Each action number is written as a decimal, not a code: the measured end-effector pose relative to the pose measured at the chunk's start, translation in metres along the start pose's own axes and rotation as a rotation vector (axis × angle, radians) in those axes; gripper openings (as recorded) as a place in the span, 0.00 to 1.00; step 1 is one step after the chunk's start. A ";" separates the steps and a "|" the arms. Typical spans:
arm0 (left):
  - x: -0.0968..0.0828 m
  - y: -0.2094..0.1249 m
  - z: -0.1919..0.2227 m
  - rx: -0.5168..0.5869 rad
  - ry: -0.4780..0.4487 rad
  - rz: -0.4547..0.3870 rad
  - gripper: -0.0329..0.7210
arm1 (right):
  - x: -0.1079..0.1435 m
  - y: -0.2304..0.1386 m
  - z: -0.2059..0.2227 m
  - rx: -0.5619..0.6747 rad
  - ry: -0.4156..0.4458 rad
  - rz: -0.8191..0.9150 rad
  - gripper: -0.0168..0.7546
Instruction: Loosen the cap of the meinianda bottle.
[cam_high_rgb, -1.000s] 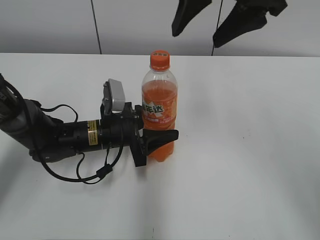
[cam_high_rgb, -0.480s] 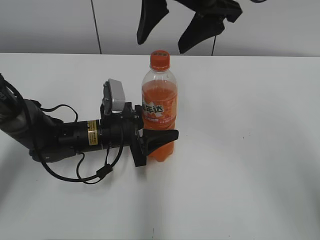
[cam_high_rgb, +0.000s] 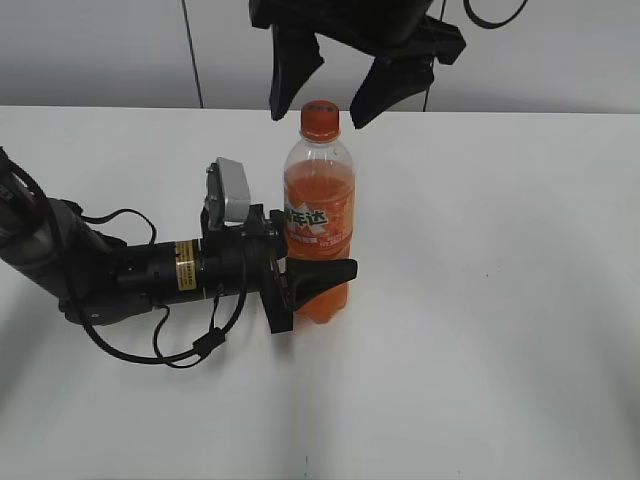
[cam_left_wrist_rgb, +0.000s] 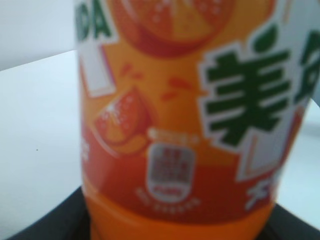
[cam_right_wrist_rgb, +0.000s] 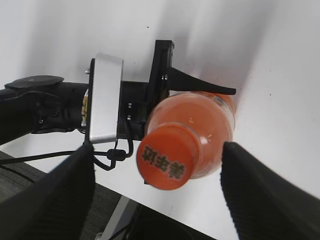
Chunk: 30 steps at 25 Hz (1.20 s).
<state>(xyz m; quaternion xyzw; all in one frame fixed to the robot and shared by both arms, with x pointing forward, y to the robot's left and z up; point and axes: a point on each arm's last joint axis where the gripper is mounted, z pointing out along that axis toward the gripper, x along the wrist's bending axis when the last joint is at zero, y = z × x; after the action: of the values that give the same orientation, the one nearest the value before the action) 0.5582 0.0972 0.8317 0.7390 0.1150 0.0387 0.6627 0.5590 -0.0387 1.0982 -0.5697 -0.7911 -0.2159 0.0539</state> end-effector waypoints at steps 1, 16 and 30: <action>0.000 0.000 0.000 0.000 0.000 0.000 0.57 | 0.000 0.000 0.001 0.001 -0.002 0.000 0.78; 0.000 0.000 0.000 -0.001 0.002 -0.001 0.57 | 0.014 -0.001 -0.002 -0.047 -0.101 -0.128 0.71; 0.000 0.000 0.000 -0.001 0.003 -0.001 0.57 | 0.012 0.000 0.013 -0.018 -0.128 -0.169 0.71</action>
<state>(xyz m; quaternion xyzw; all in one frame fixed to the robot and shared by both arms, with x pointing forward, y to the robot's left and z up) 0.5584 0.0969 0.8318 0.7384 0.1164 0.0395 0.6631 0.5567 -0.0225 1.0905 -0.5140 -0.8362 -0.1901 -0.0202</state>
